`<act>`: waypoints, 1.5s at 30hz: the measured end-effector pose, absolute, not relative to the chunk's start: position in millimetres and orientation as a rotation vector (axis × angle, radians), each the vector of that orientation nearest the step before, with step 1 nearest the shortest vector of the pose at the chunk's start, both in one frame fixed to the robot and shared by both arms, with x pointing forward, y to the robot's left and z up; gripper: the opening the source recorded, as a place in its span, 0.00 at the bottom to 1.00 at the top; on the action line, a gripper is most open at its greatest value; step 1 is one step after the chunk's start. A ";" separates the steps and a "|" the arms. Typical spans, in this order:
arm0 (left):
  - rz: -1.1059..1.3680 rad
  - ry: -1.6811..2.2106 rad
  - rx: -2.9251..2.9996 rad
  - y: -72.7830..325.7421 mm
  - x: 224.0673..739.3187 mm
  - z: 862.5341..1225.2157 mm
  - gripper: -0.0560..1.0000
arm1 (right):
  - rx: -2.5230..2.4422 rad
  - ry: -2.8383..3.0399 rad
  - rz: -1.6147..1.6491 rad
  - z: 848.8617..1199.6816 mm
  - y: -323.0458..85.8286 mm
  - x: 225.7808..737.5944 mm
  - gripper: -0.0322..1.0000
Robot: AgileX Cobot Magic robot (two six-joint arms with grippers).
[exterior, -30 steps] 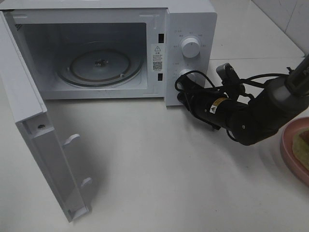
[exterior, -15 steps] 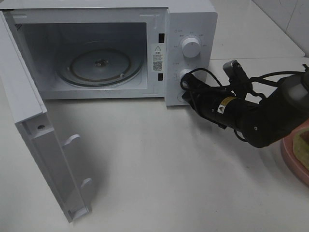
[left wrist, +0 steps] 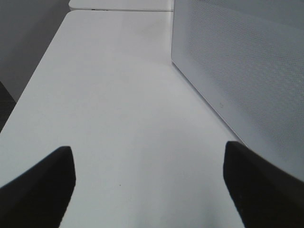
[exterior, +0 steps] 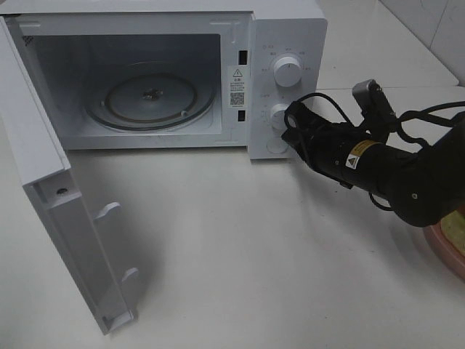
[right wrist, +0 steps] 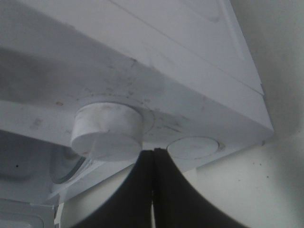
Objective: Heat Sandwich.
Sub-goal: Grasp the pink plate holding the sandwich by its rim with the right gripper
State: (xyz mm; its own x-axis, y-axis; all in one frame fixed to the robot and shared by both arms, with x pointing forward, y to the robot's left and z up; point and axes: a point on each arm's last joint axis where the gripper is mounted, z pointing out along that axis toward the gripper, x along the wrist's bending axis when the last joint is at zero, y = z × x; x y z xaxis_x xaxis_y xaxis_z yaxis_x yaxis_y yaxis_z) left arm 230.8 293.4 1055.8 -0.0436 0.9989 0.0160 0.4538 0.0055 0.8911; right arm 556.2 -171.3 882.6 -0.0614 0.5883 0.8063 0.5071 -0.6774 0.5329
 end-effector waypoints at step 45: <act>0.987 1.583 1.530 293.4 230.8 1055.8 0.81 | 1.902 1.813 1.002 962.0 -201.9 509.1 0.04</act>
